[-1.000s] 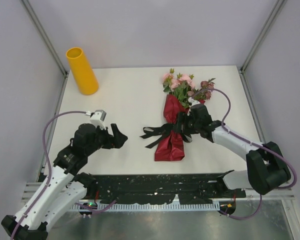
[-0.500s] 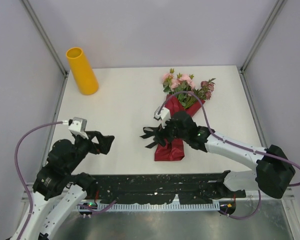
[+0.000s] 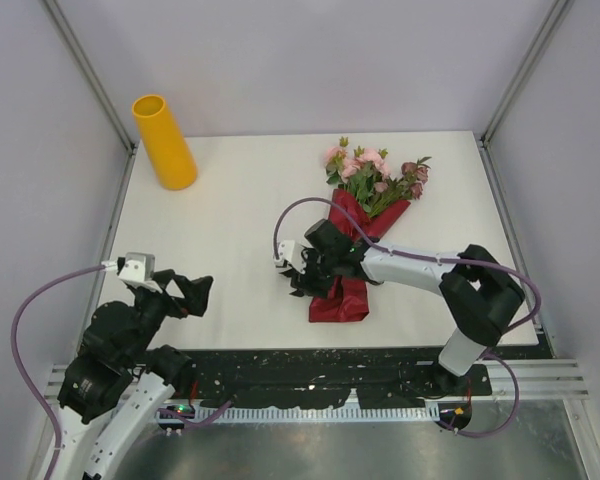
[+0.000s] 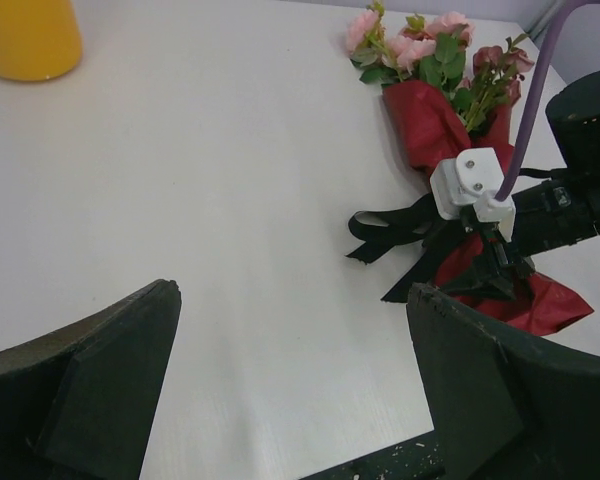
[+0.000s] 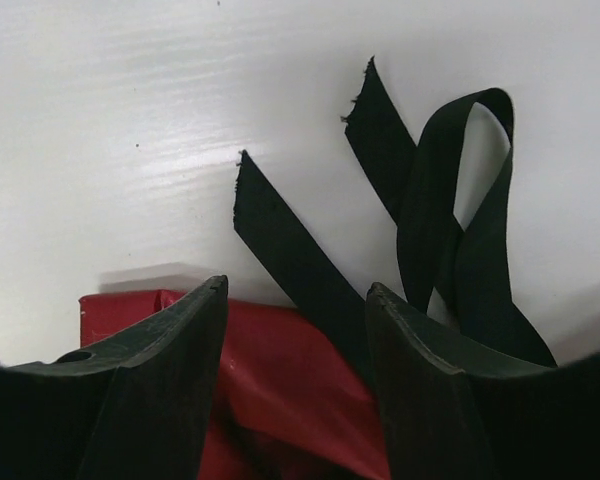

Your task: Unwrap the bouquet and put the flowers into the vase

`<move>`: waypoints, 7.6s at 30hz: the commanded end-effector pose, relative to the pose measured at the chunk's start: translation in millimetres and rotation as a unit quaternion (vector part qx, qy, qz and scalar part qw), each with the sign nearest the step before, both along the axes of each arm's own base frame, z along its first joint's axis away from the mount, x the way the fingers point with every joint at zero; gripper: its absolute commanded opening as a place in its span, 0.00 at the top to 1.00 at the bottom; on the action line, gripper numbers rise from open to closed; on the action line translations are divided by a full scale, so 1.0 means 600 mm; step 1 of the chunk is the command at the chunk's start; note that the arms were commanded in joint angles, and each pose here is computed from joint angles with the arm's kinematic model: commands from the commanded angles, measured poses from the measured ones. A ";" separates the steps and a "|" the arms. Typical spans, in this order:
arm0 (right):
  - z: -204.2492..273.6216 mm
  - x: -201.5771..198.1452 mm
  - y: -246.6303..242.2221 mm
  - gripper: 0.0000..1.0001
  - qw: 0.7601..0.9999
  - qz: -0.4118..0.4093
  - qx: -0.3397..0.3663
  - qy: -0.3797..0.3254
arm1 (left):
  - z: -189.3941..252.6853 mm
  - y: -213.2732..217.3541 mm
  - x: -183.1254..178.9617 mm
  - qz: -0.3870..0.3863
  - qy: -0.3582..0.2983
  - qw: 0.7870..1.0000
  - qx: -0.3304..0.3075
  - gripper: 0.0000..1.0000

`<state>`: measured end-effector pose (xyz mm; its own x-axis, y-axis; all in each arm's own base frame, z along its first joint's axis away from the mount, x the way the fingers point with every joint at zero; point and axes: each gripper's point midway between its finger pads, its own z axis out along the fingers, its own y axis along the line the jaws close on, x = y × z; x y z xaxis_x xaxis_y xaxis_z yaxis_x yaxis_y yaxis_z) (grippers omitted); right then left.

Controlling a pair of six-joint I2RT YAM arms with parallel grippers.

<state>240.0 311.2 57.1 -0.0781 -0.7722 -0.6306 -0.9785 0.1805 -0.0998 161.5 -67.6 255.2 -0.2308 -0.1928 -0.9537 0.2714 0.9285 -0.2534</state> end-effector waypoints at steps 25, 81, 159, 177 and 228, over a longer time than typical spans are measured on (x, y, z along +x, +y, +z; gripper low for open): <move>-0.051 0.016 0.016 0.92 0.994 0.033 -0.075 -0.077 | 0.009 0.036 0.002 0.056 -0.023 0.998 -0.005 0.00; -0.068 0.064 -0.064 0.88 0.973 -0.008 -0.197 -0.119 | -0.005 0.025 0.011 0.049 0.006 0.999 0.005 0.00; 0.211 0.078 -0.151 0.95 0.836 -0.383 0.361 -0.153 | -0.366 -0.333 0.220 0.032 0.356 0.908 -0.218 0.51; 0.254 0.094 -0.190 0.95 0.789 -0.447 0.386 -0.170 | -0.350 -0.323 0.214 0.037 0.322 0.918 -0.230 1.00; 0.315 0.061 -0.202 0.95 0.814 -0.371 0.434 -0.110 | -0.207 -0.563 0.199 -0.361 0.186 0.914 -0.018 0.24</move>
<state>284.3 183.7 218.1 -0.2272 0.1506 -0.9621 -0.4661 0.8506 0.2433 269.2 -397.8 112.8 -0.6662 0.1136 -0.7371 0.6623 0.5444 -0.5147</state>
